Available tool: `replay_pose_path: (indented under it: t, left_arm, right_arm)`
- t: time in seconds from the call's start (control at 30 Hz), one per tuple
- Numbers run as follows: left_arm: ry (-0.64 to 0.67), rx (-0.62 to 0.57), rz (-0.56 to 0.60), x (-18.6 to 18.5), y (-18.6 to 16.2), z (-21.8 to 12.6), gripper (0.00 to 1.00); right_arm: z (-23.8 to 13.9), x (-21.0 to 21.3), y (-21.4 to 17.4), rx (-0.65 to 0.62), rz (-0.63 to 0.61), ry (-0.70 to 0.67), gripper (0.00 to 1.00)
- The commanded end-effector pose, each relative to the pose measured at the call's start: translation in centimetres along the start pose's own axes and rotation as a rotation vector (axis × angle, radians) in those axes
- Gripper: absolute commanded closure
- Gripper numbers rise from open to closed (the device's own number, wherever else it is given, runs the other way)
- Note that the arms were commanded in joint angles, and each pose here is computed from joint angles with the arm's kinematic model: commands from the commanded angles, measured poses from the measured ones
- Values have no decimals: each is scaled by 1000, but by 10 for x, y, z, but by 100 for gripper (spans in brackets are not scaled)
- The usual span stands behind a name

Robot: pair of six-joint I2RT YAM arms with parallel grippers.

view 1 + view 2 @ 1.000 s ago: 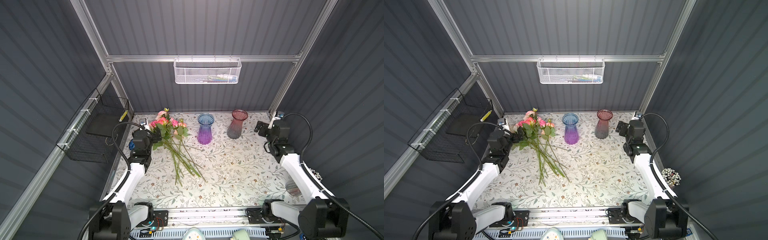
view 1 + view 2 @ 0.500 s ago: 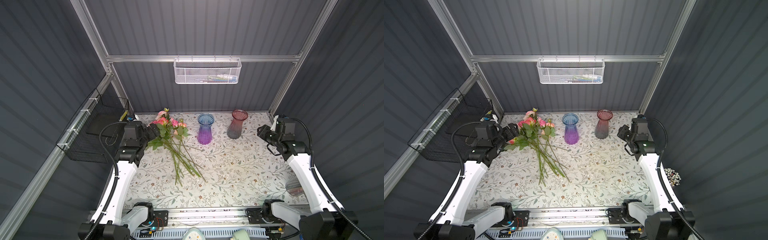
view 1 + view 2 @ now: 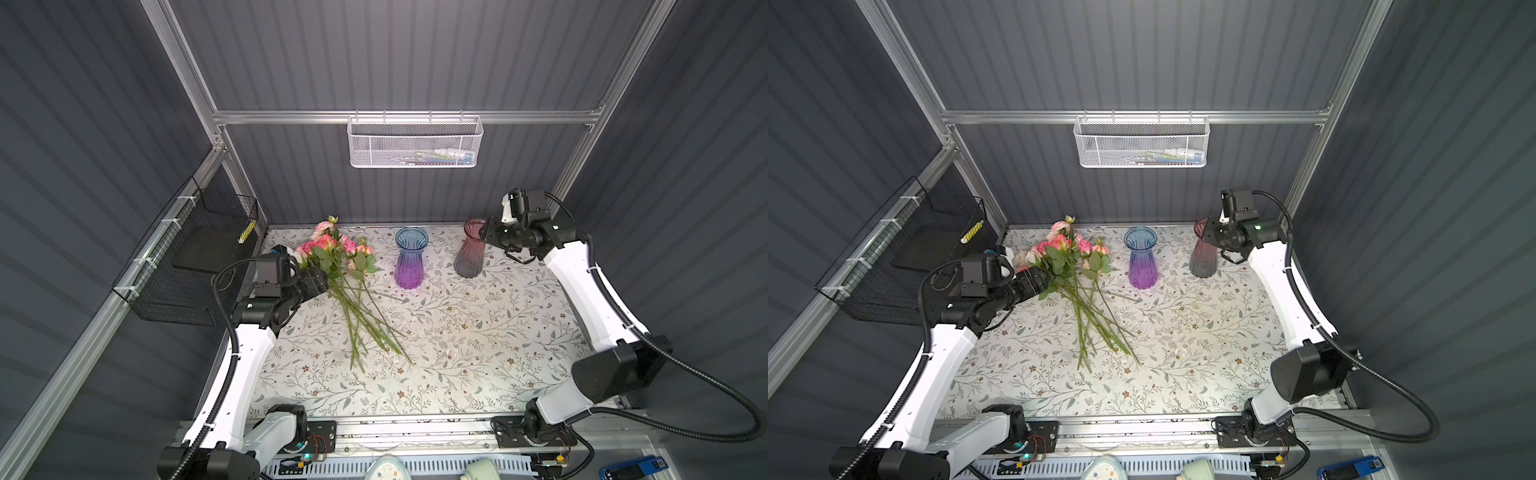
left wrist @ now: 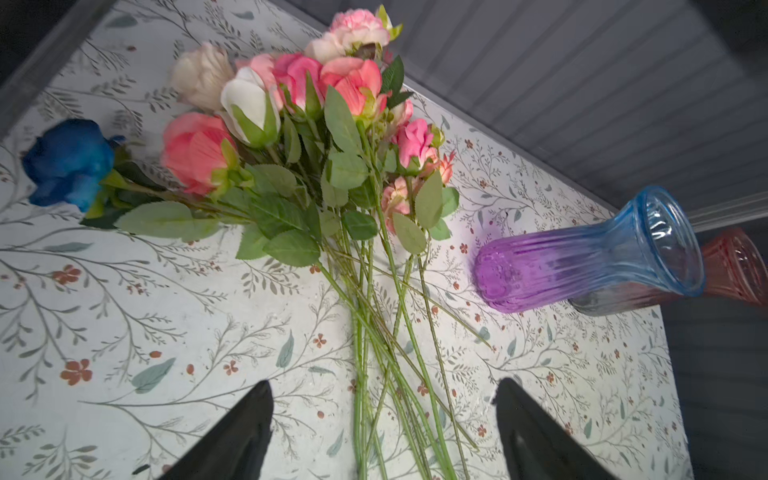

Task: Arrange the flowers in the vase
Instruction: 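Raise the left gripper over the rose stems while the right approaches the pink vase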

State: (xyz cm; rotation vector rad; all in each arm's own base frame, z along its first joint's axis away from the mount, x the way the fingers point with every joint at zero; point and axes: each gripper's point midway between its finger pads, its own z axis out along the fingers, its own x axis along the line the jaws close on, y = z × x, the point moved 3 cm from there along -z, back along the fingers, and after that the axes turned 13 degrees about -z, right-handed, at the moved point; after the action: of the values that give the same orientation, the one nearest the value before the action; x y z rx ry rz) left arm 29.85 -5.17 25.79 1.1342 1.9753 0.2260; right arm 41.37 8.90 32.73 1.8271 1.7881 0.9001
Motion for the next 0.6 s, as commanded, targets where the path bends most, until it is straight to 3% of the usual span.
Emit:
replay_pose_path:
  t: [0.0, 0.2, 0.33, 0.57]
  left_arm:
    - [-49, 64, 9, -6, -7, 5, 15]
    - [-99, 142, 2, -13, -15, 16, 18]
    - [-35, 148, 20, -4, -15, 23, 19]
    - [-47, 148, 6, -4, -15, 29, 19]
  right_arm:
    - [19, -33, -2, 93, -40, -122, 47]
    - [71, -61, 6, 184, 18, -111, 49]
    - [82, -60, 17, 172, 11, -82, 49]
    - [100, -64, 18, 217, 37, -39, 50]
